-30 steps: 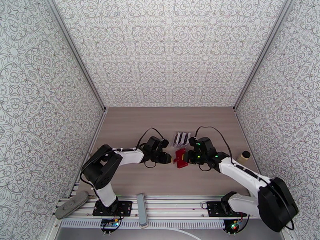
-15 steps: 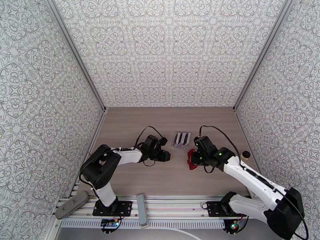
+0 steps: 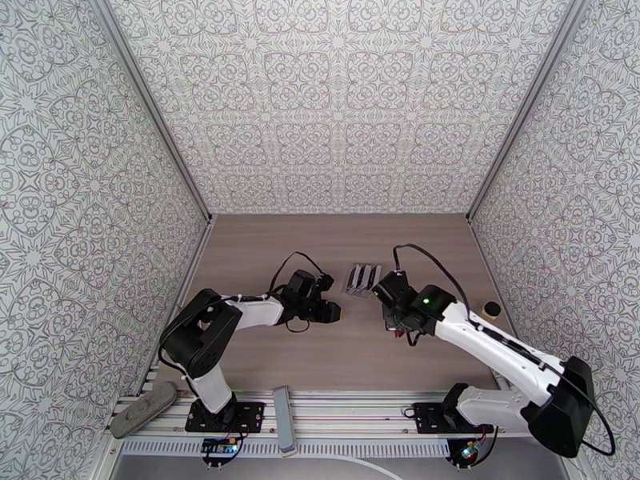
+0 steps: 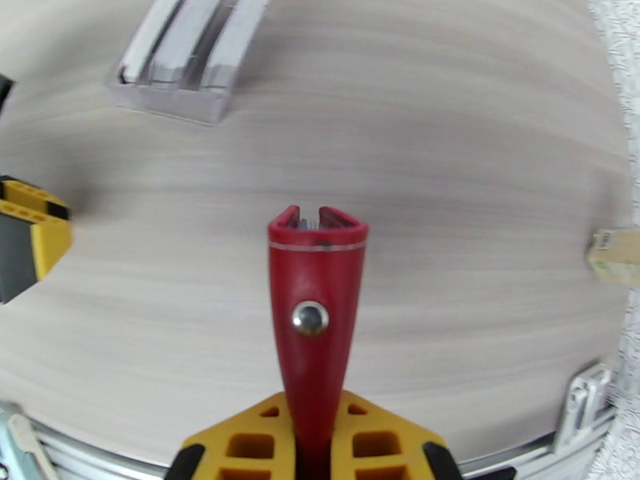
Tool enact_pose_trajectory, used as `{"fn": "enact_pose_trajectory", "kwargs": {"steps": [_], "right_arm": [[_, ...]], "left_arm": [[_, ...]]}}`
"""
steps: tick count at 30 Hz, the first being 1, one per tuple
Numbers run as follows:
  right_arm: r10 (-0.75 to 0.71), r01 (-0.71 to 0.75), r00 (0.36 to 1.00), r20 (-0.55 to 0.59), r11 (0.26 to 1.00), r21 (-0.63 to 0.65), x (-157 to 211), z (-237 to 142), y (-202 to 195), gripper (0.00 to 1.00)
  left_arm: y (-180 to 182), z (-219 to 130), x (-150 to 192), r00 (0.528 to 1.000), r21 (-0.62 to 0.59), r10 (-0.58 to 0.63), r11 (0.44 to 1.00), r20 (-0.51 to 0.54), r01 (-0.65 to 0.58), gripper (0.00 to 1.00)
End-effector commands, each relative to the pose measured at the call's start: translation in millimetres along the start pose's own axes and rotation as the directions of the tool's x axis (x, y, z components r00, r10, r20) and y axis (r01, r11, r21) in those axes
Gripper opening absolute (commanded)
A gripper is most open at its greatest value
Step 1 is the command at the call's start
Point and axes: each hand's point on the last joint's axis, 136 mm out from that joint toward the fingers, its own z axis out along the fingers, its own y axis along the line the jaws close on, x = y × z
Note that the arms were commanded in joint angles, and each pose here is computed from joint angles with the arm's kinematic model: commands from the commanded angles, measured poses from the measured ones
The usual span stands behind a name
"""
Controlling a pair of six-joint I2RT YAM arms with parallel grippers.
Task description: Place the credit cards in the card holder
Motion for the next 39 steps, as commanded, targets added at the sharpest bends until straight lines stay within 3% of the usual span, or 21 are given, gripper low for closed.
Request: {"fn": "enact_pose_trajectory", "kwargs": {"steps": [1,7,19,39], "right_arm": [[0.006,-0.019,0.996,0.089,0.989,0.147,-17.4,-12.7,-15.9,0.00],[-0.057,0.033,0.994,0.097,0.971,0.238,-23.4,-7.5,-0.2,0.00],[-0.172,0.146,0.984,0.035,0.914,0.378,-13.5,20.8,40.5,0.00],[-0.229,0.242,0.970,-0.079,0.897,0.371,14.5,76.6,80.9,0.00]], "left_arm": [[10.2,-22.4,-11.3,0.996,-0.089,0.040,0.996,0.085,-0.032,0.41],[25.9,-45.2,-17.9,0.987,-0.114,-0.001,0.993,0.161,0.019,0.41],[40.3,-57.4,-20.5,0.977,-0.062,-0.086,0.993,0.195,0.100,0.41],[53.6,-59.9,-18.0,0.975,-0.106,-0.106,0.986,0.196,0.129,0.41]]}}
